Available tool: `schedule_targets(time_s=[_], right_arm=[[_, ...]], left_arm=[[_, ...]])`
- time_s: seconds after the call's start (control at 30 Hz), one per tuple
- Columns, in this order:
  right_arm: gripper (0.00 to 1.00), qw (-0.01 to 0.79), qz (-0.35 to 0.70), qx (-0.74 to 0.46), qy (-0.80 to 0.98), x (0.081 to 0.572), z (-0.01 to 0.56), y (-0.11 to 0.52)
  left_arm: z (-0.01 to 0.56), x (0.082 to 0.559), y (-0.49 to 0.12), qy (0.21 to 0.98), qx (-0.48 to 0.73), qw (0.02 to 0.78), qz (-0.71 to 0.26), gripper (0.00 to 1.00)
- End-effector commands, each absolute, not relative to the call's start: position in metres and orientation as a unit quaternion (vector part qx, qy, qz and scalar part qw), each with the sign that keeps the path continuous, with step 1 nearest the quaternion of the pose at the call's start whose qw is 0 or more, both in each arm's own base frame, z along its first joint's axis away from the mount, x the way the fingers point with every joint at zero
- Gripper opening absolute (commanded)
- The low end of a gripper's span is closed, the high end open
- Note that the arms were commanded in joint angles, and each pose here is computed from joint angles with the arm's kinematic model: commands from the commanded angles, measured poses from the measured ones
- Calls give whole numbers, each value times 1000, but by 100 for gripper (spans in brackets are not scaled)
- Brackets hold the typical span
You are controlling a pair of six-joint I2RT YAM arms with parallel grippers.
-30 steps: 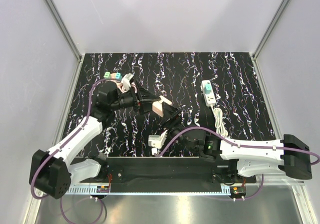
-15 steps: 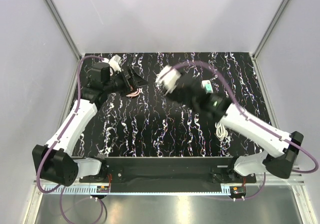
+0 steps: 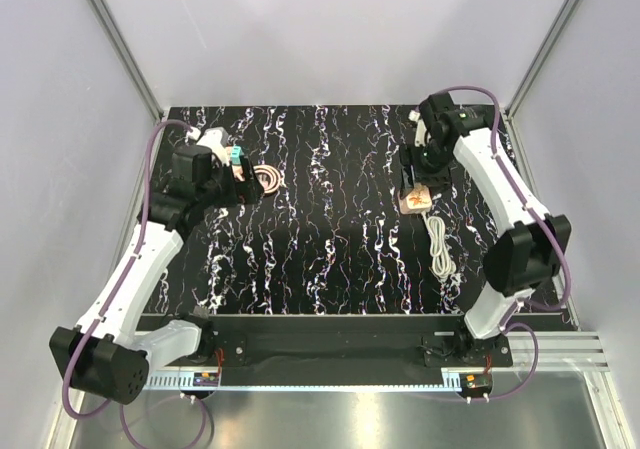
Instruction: Insert the plug
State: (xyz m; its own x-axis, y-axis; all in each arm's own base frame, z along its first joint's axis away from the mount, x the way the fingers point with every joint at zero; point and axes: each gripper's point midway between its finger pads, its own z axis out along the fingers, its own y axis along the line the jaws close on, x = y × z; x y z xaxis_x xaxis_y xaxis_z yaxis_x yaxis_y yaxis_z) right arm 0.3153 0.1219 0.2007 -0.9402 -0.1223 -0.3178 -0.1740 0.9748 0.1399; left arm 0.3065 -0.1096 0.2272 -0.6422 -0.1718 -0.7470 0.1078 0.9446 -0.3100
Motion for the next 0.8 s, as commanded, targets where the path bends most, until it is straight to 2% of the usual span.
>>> schedule_targets(time_s=[0.0, 0.23, 0.5, 0.77], right_arm=[[0, 97, 130, -7, 987, 311, 200, 119], [0, 88, 158, -30, 983, 338, 191, 107], [0, 51, 98, -66, 992, 353, 155, 77], [0, 65, 48, -69, 994, 388, 143, 50]], left_arm=[[216, 306, -105, 889, 6, 433, -147, 99], [209, 301, -121, 891, 28, 416, -181, 99], [204, 298, -129, 892, 37, 402, -202, 99], [201, 297, -134, 889, 46, 404, -211, 99]])
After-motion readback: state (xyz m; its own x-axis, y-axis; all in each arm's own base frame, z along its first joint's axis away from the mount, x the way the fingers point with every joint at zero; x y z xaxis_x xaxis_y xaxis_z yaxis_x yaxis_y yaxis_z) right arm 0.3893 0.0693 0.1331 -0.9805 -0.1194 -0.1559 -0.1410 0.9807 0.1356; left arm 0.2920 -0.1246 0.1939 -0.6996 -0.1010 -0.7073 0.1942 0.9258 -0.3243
